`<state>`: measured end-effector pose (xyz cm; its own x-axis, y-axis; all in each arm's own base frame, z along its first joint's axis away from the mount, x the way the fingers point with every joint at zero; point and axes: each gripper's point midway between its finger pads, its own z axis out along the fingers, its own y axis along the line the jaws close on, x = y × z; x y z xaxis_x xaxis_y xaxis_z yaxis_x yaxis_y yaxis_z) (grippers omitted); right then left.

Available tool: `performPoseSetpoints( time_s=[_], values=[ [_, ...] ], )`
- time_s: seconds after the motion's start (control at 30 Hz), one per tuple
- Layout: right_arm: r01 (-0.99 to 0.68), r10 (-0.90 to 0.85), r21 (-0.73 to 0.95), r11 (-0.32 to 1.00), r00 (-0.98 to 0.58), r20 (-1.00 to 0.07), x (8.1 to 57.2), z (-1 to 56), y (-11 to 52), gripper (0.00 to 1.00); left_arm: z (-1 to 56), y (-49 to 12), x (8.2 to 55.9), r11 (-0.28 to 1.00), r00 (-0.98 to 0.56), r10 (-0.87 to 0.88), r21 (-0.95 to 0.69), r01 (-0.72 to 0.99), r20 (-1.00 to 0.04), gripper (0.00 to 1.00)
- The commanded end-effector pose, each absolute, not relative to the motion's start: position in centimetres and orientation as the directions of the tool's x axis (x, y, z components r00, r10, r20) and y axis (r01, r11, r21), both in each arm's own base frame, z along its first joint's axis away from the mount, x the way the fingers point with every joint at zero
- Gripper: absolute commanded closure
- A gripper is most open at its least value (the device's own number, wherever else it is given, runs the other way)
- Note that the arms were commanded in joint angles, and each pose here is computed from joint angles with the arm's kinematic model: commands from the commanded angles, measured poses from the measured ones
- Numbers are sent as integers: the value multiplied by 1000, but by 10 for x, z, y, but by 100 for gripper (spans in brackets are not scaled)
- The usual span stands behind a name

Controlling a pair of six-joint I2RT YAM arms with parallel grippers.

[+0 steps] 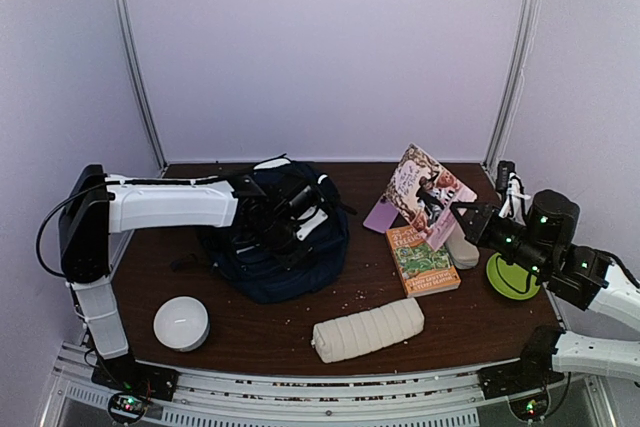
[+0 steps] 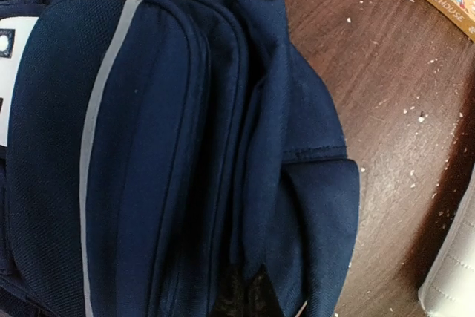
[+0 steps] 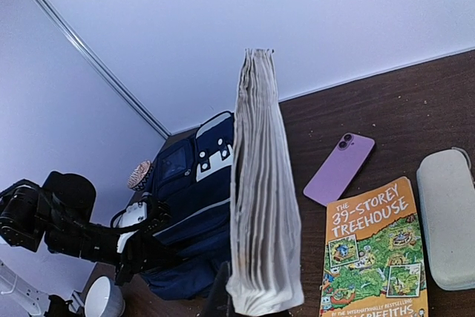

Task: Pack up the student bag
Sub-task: Pick up the book from the center of the board, then place the book in the student bag.

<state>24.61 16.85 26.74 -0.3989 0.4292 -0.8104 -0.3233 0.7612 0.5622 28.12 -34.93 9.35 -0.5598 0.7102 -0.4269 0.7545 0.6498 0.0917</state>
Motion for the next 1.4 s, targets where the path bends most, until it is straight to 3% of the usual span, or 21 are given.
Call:
performPoseSetpoints(
  time_s=[0.0, 0.27, 0.6, 0.93, 1.37],
  values=[
    [-382, 476, 606, 697, -386, -791, 245, 292, 178, 100, 154, -349, 309, 706, -525, 634, 149, 692, -568, 100],
    [-444, 518, 722, 531, -504, -691, 243, 319, 214, 100, 297, -339, 343, 815, -439, 372, 62, 577, -818, 100],
    [-326, 572, 885, 333, -676, -464, 241, 312, 238, 100, 366, -363, 354, 818, -380, 132, -116, 564, -915, 100],
    [-246, 585, 942, 229, -739, -335, 243, 299, 253, 100, 336, -395, 363, 781, -445, 95, -211, 588, -891, 100],
    [-69, 551, 923, 377, -785, -284, 248, 207, 253, 100, 304, -410, 369, 772, -481, 98, -239, 589, -871, 100]
  ],
)
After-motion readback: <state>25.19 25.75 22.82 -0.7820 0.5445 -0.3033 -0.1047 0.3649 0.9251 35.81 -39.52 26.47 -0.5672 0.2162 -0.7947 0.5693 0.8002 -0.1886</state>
